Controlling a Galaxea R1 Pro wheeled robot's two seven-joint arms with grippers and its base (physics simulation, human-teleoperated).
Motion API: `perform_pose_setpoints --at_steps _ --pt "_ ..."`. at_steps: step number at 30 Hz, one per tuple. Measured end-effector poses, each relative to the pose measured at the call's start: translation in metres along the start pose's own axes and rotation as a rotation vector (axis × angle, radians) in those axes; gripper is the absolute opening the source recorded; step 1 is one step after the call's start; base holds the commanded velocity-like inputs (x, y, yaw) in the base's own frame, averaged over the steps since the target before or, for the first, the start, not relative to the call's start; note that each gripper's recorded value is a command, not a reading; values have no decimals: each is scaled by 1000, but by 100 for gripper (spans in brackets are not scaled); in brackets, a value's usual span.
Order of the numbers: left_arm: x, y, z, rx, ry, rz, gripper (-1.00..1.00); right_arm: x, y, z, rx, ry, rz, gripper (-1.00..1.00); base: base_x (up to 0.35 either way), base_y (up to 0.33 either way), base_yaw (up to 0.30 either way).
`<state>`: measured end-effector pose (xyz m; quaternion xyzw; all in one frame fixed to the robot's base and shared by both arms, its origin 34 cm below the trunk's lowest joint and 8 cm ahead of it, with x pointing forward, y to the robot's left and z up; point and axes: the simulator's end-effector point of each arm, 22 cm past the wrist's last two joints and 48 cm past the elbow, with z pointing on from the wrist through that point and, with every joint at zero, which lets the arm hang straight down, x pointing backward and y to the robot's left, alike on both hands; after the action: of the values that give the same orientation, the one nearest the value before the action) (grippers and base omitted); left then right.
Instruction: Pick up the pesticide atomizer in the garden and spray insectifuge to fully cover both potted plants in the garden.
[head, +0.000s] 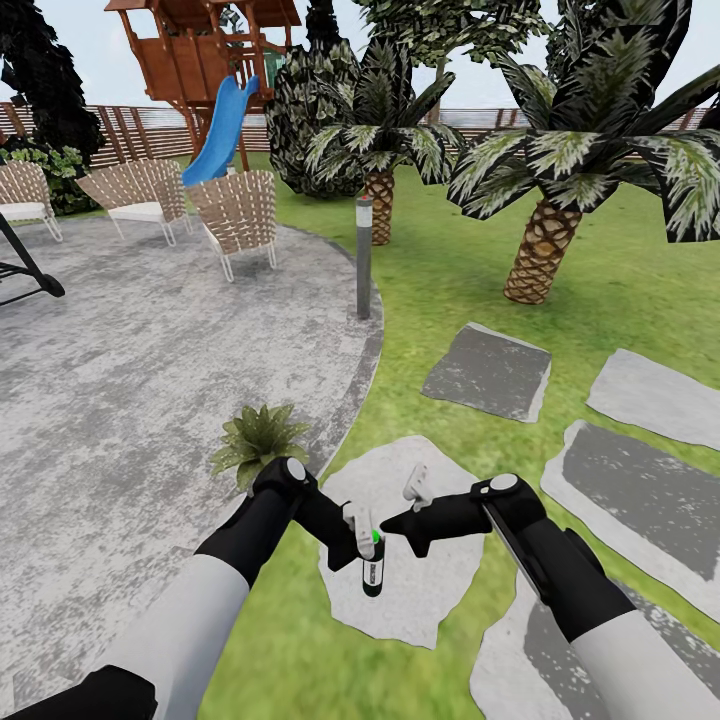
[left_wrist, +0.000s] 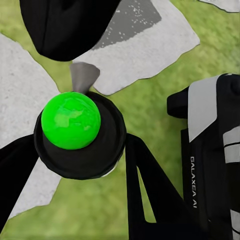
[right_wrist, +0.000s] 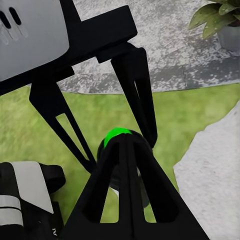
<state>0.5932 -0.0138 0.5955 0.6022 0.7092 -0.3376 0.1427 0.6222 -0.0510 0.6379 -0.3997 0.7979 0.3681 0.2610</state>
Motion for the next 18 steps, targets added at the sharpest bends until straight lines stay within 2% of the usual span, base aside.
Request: perform_pose_setpoints --at_steps 18 --pt "0 0 0 1 -3 -1 -100 1 0 0 0 2 1 -100 0 0 0"
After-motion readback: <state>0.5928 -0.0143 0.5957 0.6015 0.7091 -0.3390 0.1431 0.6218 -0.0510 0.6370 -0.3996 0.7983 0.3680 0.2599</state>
